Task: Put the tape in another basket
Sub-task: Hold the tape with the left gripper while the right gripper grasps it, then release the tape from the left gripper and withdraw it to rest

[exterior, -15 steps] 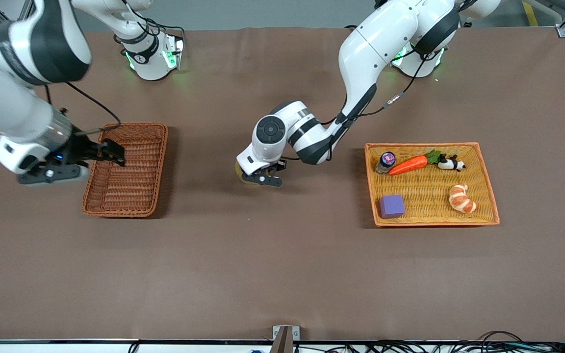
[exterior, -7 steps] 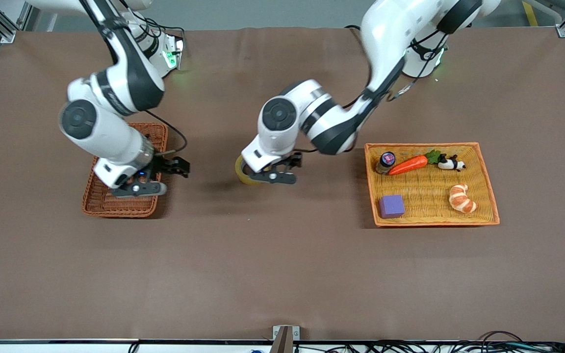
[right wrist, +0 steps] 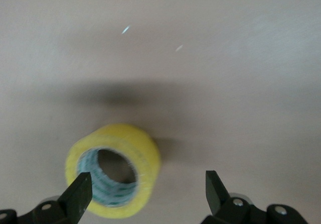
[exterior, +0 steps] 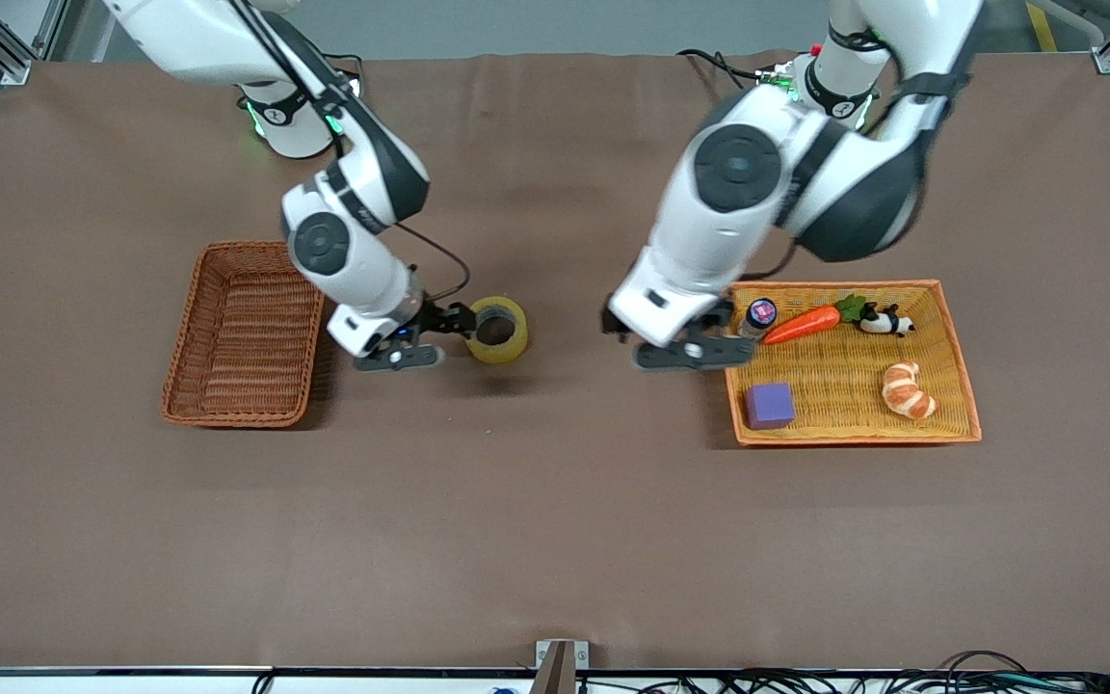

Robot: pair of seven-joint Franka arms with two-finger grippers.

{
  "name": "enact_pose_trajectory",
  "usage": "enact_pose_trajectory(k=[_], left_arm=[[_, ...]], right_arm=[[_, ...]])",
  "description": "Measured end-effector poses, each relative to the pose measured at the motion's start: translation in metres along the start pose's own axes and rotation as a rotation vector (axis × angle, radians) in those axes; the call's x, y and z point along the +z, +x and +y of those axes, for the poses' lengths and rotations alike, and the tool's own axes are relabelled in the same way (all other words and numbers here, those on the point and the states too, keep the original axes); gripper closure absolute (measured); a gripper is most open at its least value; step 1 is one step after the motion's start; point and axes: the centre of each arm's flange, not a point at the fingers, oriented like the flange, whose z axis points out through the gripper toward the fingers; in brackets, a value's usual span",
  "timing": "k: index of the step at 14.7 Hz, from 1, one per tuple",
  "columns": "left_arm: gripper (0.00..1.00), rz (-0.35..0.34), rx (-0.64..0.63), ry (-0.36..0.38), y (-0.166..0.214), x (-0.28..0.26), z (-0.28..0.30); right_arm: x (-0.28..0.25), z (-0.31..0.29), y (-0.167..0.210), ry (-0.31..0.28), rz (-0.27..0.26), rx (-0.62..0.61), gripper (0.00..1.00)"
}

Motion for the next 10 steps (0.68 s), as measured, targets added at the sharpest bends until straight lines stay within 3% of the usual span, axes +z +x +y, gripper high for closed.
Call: enact_pose_trajectory(k=[6, 10], left_arm=[[0.00, 0.079, -0.063, 0.095, 0.023, -0.036, -0.099], [0.00, 0.123, -0.108, 0.074, 0.038, -0.082, -0.179]], right_arm=[[0.055, -0.003, -0.022, -0.009, -0.015, -0.036, 0.02], [0.072, 0.010, -0.018, -0.009, -0.032, 0.006, 0.07]])
